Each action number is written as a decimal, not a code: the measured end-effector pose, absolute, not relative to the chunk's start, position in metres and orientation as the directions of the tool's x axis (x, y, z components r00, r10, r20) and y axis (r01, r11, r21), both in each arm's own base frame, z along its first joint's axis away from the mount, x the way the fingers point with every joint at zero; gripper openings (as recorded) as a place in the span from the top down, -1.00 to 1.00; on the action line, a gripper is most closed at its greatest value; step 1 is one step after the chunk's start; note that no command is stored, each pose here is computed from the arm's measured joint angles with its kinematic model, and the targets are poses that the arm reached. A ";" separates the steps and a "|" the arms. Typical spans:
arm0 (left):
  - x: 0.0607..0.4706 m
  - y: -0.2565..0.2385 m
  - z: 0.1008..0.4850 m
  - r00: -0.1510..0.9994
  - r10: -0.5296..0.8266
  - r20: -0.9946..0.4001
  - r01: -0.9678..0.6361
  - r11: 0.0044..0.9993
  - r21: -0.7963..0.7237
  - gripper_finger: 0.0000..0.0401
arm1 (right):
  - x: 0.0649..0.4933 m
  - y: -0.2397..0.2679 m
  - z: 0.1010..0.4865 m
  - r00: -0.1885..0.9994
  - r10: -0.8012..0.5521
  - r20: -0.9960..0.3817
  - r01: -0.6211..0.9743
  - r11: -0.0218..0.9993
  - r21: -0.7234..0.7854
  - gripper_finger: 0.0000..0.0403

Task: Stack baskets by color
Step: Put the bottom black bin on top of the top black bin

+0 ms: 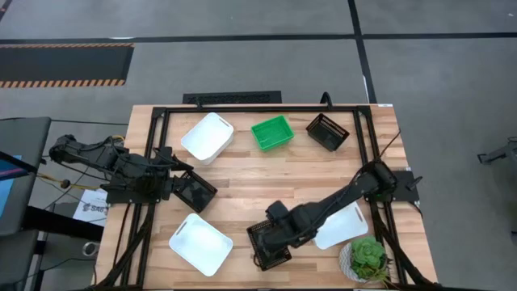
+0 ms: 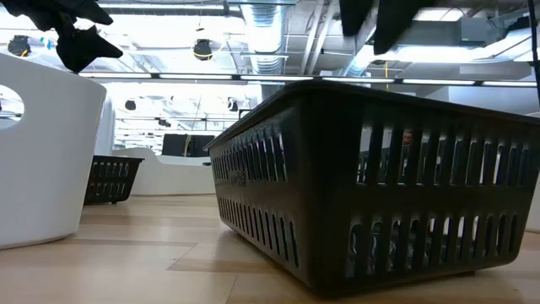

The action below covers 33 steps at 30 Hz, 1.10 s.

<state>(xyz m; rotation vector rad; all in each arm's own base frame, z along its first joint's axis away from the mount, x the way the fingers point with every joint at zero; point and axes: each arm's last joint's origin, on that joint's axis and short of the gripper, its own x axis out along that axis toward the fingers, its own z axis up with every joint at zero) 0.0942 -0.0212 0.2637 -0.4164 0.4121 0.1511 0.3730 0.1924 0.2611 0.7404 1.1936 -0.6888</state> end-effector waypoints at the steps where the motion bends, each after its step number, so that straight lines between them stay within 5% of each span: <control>1: 0.094 -0.021 0.264 0.907 0.059 -0.418 -0.225 0.905 -0.360 -0.27 | 0.377 0.197 0.252 0.220 -0.075 -0.973 0.797 0.589 0.134 0.10; 14: 0.094 -0.021 0.264 0.907 0.060 -0.418 -0.218 0.914 -0.343 -0.27 | 0.395 0.202 0.186 0.049 -0.086 -0.995 0.820 0.573 -0.009 0.10; 33: 0.094 -0.021 0.264 0.907 0.060 -0.418 -0.220 0.912 -0.347 -0.27 | 0.397 0.202 0.186 0.064 -0.079 -0.995 0.793 0.610 0.003 0.16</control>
